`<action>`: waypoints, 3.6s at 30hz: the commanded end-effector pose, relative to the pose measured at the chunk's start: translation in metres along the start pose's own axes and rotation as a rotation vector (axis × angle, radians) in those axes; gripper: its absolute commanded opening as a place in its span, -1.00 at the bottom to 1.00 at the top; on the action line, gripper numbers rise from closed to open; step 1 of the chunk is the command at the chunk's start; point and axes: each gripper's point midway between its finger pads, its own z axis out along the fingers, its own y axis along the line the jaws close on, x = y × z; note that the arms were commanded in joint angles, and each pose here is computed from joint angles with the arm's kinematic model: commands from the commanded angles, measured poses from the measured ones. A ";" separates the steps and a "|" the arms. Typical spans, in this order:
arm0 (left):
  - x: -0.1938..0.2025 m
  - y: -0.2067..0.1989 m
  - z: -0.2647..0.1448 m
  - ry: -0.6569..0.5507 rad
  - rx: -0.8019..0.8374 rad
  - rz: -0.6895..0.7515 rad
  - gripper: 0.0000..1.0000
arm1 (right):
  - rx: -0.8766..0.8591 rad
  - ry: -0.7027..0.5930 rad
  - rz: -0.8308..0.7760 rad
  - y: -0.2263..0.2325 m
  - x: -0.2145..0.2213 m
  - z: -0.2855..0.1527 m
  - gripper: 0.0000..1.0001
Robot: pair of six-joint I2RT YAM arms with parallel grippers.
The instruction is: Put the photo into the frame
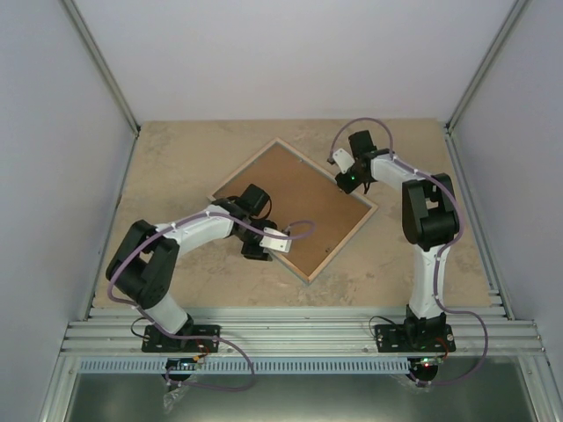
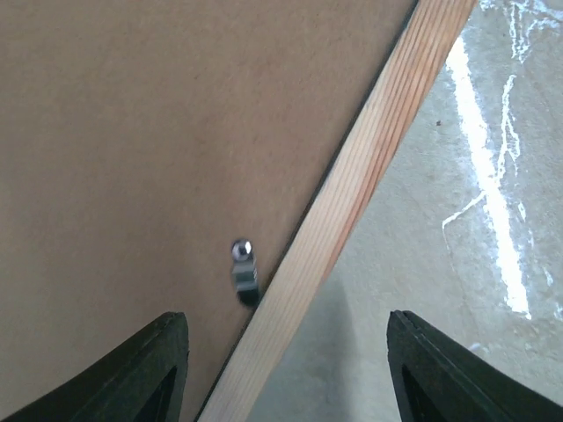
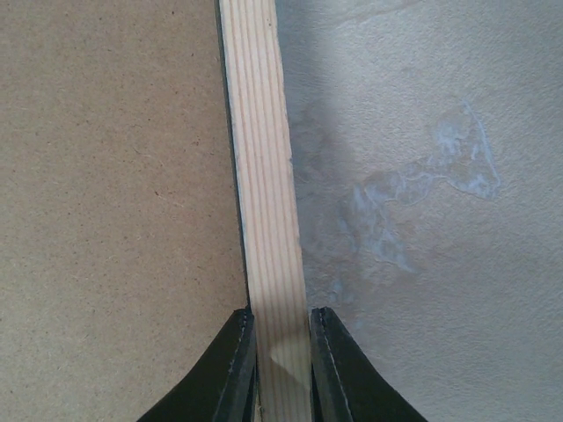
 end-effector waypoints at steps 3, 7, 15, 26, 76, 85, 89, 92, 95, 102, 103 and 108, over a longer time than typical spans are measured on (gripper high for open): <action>0.008 -0.017 0.024 0.026 0.060 0.005 0.17 | -0.039 0.062 0.078 0.020 0.022 0.012 -0.99; 0.016 -0.023 0.029 0.054 0.062 0.008 0.04 | -0.039 0.058 0.079 0.020 0.021 0.012 -0.99; 0.020 -0.024 0.034 0.065 0.068 -0.007 -0.03 | -0.041 0.058 0.081 0.021 0.022 0.012 -0.99; 0.002 0.002 0.014 0.034 -0.021 0.007 0.24 | -0.052 0.061 0.083 0.022 0.023 0.014 -0.99; -0.005 0.023 0.001 -0.005 -0.034 -0.166 0.25 | -0.041 0.057 0.106 0.024 0.022 0.013 -0.99; -0.068 0.044 -0.011 -0.194 -0.115 -0.385 0.51 | -0.021 0.044 0.183 0.033 0.014 0.010 -0.99; -0.058 0.032 -0.001 -0.174 -0.127 -0.440 0.51 | 0.007 0.029 0.263 0.037 0.008 0.003 -0.99; -0.049 0.017 0.001 -0.157 -0.134 -0.427 0.52 | 0.021 0.023 0.316 0.044 0.004 -0.001 -0.99; -0.040 0.004 0.003 -0.127 -0.139 -0.427 0.52 | 0.046 0.017 0.360 0.057 0.002 -0.005 -0.99; -0.019 -0.023 0.013 -0.082 -0.129 -0.442 0.50 | 0.102 0.042 0.407 0.083 0.011 -0.001 -0.99; -0.015 -0.027 0.014 -0.070 -0.127 -0.435 0.49 | 0.101 0.045 0.409 0.084 0.012 0.000 -0.99; 0.001 -0.048 0.019 -0.035 -0.112 -0.404 0.45 | 0.100 0.057 0.418 0.085 0.016 0.004 -0.99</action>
